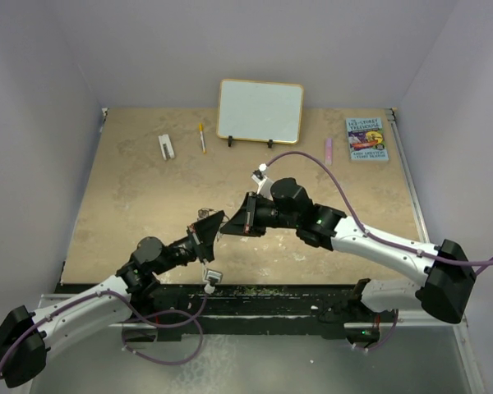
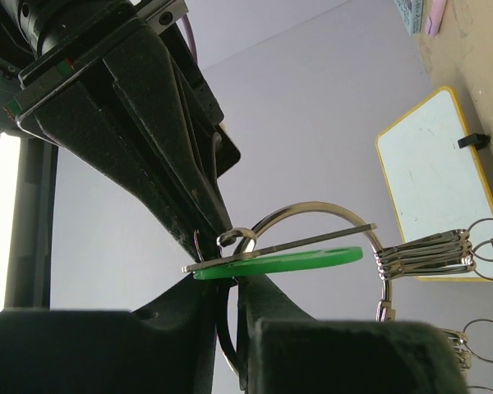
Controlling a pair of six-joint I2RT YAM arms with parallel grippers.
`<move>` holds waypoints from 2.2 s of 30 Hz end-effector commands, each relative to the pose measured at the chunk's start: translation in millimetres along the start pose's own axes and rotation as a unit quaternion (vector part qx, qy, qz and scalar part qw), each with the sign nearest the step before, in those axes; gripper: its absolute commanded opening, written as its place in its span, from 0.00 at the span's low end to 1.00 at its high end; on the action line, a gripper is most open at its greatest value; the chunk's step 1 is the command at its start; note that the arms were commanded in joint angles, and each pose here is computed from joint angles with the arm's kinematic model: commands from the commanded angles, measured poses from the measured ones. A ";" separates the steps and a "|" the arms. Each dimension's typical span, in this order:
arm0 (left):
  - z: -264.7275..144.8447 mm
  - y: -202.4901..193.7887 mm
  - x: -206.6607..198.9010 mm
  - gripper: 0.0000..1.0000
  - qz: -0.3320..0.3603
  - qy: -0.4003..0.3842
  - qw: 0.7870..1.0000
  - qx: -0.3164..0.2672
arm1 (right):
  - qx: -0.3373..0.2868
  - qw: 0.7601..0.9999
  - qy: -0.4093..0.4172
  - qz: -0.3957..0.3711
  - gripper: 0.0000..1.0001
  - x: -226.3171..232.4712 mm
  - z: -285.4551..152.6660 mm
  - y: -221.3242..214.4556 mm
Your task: Put the keys on the keyring
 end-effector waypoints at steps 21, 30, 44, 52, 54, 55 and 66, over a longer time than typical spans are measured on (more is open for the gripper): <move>-3.6 -27.9 32.9 0.04 0.023 0.069 0.995 0.071 | -0.019 0.997 -0.070 0.001 0.00 -22.9 -4.9 -0.6; -3.6 -29.5 34.1 0.04 0.023 0.070 0.995 0.074 | -0.028 0.997 -0.072 0.007 0.00 -26.6 -3.0 0.2; -2.7 -28.4 33.3 0.04 0.027 0.066 0.995 0.069 | -0.044 0.986 -0.163 -0.001 0.00 -33.1 1.2 2.6; -1.8 -28.1 29.6 0.04 0.018 0.053 0.996 0.072 | -0.050 0.986 -0.160 -0.021 0.00 -18.4 -2.1 3.3; -2.1 -27.9 27.6 0.04 0.015 0.045 0.996 0.074 | -0.053 0.989 -0.132 -0.033 0.00 -11.3 -10.3 1.3; -2.2 -27.7 26.6 0.04 0.014 0.042 0.996 0.075 | -0.054 0.992 -0.109 -0.042 0.00 -3.8 -15.9 0.3; 0.1 -19.5 17.8 0.04 0.030 0.023 0.998 0.058 | -0.019 0.998 0.002 -0.057 0.00 33.6 -32.7 -6.6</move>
Point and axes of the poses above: each gripper's point midway between its finger pads, its own z axis out along the fingers, its own x axis along the line the jaws close on, y = z × x, the point moved 10 cm from there along -z, back along the fingers, and after that the axes turned 15 degrees about z, right-handed, at the moved point
